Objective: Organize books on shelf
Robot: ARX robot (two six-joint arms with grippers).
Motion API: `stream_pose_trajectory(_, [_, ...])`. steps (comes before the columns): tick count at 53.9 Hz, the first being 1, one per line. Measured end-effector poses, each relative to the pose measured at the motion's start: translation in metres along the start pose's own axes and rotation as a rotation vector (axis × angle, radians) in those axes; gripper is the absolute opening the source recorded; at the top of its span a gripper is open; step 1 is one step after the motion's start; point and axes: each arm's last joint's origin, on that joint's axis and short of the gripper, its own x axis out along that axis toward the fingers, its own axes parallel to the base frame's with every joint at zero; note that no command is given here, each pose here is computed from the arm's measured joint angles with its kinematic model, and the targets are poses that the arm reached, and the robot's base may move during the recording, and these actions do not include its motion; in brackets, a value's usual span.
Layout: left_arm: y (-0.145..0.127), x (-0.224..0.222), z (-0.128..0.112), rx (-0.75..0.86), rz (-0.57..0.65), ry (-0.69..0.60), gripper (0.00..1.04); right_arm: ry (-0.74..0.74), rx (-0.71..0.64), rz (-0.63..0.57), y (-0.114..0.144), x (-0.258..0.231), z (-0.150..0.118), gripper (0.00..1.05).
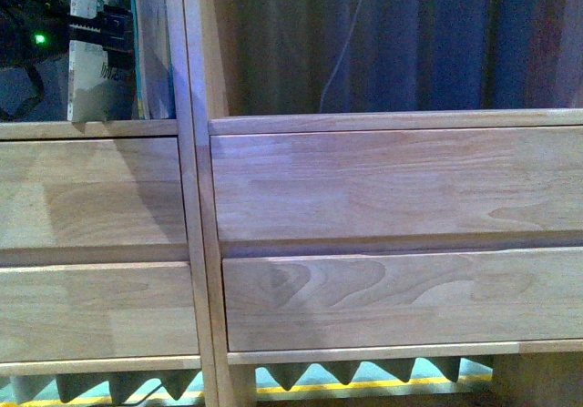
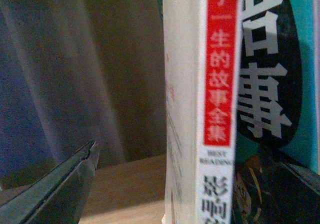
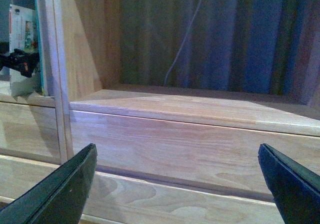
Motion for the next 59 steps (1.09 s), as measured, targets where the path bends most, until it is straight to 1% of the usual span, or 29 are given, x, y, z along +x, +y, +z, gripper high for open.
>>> stream_pose_trajectory(9, [-0.002, -0.008, 0.000, -0.016, 0.001, 0.007, 0.98, 0.000, 0.000, 0.000, 0.000, 0.000, 0.000, 0.98])
stream_pose_trajectory(25, [-0.008, -0.034, 0.007, -0.032, -0.005, -0.006, 0.98, 0.000, 0.000, 0.000, 0.000, 0.000, 0.000, 0.98])
stream_pose_trajectory(32, [-0.007, -0.049, 0.013, -0.052, 0.048, 0.007, 0.98, 0.000, 0.000, 0.001, 0.000, 0.000, 0.000, 0.98])
stream_pose_trajectory(34, [-0.006, -0.056, 0.017, -0.058, 0.077, 0.014, 0.98, 0.000, 0.000, 0.000, 0.000, 0.000, 0.000, 0.98])
stream_pose_trajectory(40, [-0.003, -0.082, 0.033, -0.063, 0.104, 0.019, 0.98, 0.000, 0.000, 0.001, 0.000, 0.000, 0.000, 0.98])
stream_pose_trajectory(44, [-0.003, -0.112, 0.050, -0.073, 0.095, 0.022, 0.98, 0.000, 0.000, 0.000, 0.000, 0.000, 0.000, 0.98])
stream_pose_trajectory(48, [-0.005, -0.136, 0.062, -0.085, 0.078, 0.029, 0.98, 0.000, 0.000, 0.000, 0.000, 0.000, 0.000, 0.98])
stream_pose_trajectory(54, [-0.008, -0.174, 0.075, -0.119, 0.048, 0.037, 0.98, 0.000, 0.000, 0.000, 0.000, 0.000, 0.000, 0.98])
stream_pose_trajectory(59, [-0.010, -0.204, 0.082, -0.134, 0.051, 0.038, 0.98, 0.000, 0.000, 0.001, 0.000, 0.000, 0.000, 0.98])
